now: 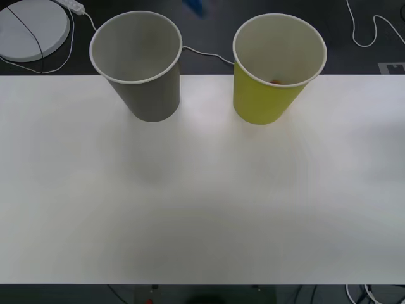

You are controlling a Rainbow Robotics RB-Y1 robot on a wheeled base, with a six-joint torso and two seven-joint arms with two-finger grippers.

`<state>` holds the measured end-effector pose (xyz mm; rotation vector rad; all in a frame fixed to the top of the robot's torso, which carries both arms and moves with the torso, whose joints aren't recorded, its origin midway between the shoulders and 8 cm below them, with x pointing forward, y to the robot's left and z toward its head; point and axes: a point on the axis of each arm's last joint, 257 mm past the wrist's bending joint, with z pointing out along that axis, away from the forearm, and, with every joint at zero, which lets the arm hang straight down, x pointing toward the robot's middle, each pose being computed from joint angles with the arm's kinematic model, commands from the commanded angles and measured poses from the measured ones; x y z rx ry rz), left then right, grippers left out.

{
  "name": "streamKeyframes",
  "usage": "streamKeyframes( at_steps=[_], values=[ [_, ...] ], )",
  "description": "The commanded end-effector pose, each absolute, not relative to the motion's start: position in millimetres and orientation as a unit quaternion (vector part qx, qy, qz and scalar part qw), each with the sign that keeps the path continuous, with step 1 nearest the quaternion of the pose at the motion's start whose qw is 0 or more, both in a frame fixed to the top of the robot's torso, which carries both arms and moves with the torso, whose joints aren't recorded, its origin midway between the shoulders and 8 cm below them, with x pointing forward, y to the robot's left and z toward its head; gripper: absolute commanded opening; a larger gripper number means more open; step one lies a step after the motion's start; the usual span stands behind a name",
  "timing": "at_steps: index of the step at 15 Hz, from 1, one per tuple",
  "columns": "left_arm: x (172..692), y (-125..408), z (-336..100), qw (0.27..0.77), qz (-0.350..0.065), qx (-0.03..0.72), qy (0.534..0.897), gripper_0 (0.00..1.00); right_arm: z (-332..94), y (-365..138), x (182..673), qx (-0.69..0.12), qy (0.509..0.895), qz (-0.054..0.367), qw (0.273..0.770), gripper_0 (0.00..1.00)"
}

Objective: Put the can into the green bin and the plastic bottle into the gray bin

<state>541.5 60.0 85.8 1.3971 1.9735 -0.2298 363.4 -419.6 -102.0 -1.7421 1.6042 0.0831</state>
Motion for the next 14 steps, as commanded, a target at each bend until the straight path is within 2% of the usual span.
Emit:
streamKeyframes(
  at_steps=[1, 4, 10, 14],
  values=[
    [520.6, 102.6, 72.4, 0.351, -0.056, 0.557, 0.750, 1.00, -102.0, -419.6, 363.4, -0.681, 0.627, 0.032, 0.376, 1.00],
    [493.8, 141.0, 72.3, 0.339, -0.058, 0.577, 0.740, 1.00, -102.0, -419.6, 363.4, -0.681, 0.627, 0.032, 0.376, 1.00],
    [436.3, 189.7, 51.4, 0.358, -0.109, 0.641, 0.670, 1.00, -102.0, -419.6, 363.4, -0.681, 0.627, 0.032, 0.376, 1.00],
    [406.3, 221.7, 17.7, 0.377, -0.097, 0.675, 0.627, 1.00, -102.0, -419.6, 363.4, -0.681, 0.627, 0.032, 0.376, 1.00]
  ],
)
